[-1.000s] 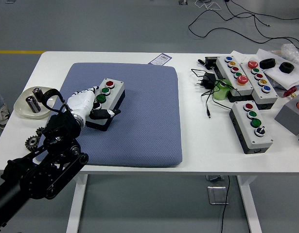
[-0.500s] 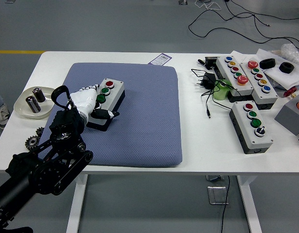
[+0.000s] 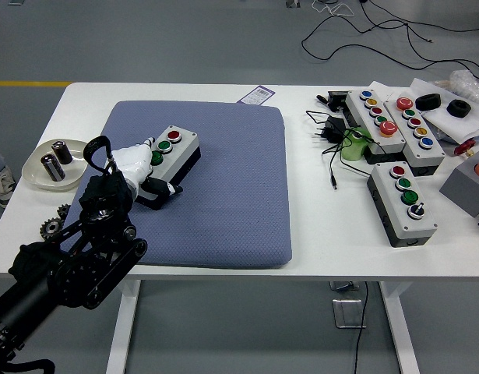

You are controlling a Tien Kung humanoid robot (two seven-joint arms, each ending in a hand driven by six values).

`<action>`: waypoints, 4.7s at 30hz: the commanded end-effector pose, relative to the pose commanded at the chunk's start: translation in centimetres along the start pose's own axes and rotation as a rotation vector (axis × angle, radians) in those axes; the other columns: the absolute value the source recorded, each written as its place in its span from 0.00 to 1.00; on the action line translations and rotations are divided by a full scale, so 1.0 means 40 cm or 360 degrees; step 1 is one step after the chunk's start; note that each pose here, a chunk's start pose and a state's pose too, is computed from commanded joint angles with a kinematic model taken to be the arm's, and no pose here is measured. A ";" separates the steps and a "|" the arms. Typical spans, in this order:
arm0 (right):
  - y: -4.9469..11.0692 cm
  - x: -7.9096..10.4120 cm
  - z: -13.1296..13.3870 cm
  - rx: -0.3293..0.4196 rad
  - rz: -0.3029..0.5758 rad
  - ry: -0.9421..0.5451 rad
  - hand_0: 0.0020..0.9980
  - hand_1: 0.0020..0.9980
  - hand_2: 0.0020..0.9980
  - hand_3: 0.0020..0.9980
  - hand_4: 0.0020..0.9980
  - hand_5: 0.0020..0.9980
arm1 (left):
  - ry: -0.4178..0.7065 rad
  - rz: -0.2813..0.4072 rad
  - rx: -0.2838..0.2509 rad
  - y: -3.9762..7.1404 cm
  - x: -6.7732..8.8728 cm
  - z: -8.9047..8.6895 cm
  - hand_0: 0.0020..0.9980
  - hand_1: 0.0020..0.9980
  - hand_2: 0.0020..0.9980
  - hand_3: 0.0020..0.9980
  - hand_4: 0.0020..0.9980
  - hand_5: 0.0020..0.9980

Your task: Pick up the button,place it on the desk,press the button,press the button

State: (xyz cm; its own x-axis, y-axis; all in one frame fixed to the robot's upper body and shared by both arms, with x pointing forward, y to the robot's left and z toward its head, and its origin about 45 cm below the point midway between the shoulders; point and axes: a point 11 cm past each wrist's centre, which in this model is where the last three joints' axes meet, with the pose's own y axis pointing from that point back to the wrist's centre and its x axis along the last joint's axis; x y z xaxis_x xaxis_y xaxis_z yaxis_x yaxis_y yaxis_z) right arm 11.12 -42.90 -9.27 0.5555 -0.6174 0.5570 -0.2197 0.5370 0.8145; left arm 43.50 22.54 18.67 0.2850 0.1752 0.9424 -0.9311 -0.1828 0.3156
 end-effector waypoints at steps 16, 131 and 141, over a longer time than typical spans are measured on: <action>-0.001 -0.003 0.011 -0.0016 -0.0003 0.0009 0.67 0.65 0.70 0.64 0.32 0.19 | -0.0082 -0.0015 0.0027 -0.004 -0.011 -0.018 0.06 0.19 0.28 0.87 0.96 0.33; 0.001 -0.004 0.001 -0.0009 -0.0005 -0.0009 0.67 0.65 0.69 0.64 0.32 0.19 | 0.0515 0.0884 -0.1441 0.204 0.302 0.021 0.04 0.00 0.00 0.52 0.73 1.00; 0.001 -0.002 -0.001 -0.0008 -0.0002 -0.0007 0.67 0.65 0.69 0.64 0.32 0.19 | 0.0415 0.0461 -0.1214 0.154 0.210 0.033 0.02 0.00 0.00 0.51 0.65 1.00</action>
State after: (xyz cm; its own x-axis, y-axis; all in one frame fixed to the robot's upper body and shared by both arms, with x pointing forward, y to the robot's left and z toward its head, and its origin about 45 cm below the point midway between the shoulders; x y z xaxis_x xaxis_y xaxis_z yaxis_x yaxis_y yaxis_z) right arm 11.10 -42.81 -9.30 0.5521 -0.6207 0.5567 -0.2151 0.5390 0.8144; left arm 40.47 21.63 28.67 0.0376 0.4559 0.8893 -0.8843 0.4297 -0.1828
